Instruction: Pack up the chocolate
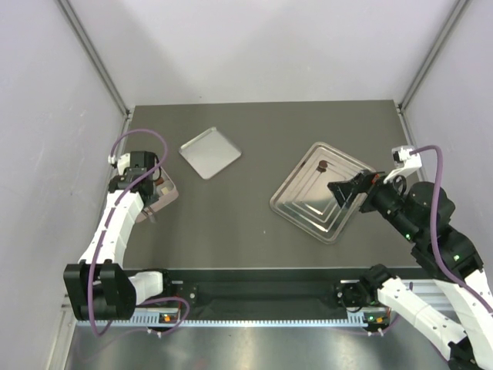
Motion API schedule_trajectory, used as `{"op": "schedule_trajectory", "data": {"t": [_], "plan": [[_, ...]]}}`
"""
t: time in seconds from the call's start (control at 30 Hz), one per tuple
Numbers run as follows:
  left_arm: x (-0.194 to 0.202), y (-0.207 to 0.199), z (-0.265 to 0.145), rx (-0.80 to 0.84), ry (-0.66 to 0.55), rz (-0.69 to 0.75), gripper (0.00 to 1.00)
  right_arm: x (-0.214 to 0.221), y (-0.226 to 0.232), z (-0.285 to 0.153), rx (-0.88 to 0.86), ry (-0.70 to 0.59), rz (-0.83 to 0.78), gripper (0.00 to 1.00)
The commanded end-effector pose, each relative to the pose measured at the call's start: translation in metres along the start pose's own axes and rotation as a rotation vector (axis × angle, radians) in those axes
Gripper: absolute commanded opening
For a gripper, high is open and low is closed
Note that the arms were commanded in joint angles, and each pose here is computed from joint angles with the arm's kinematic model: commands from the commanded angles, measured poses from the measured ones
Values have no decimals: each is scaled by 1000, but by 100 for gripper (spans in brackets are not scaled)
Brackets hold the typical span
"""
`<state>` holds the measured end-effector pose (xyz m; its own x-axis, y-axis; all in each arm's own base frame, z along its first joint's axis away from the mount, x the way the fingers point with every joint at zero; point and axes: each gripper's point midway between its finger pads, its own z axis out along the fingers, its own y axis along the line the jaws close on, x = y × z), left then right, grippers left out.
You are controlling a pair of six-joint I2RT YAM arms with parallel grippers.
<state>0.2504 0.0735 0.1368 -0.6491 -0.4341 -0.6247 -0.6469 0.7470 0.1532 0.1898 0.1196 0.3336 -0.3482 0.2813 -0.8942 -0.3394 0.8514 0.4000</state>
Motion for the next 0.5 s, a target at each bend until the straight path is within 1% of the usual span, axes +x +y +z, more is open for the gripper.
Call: {"op": "schedule_trajectory", "data": {"t": [0.0, 0.47], "plan": [[-16, 3, -3, -10, -54, -22, 44, -16, 9, -10, -29, -51, 14, 100], [-17, 1, -6, 1, -53, -18, 47, -18, 8, -13, -27, -64, 18, 100]]}}
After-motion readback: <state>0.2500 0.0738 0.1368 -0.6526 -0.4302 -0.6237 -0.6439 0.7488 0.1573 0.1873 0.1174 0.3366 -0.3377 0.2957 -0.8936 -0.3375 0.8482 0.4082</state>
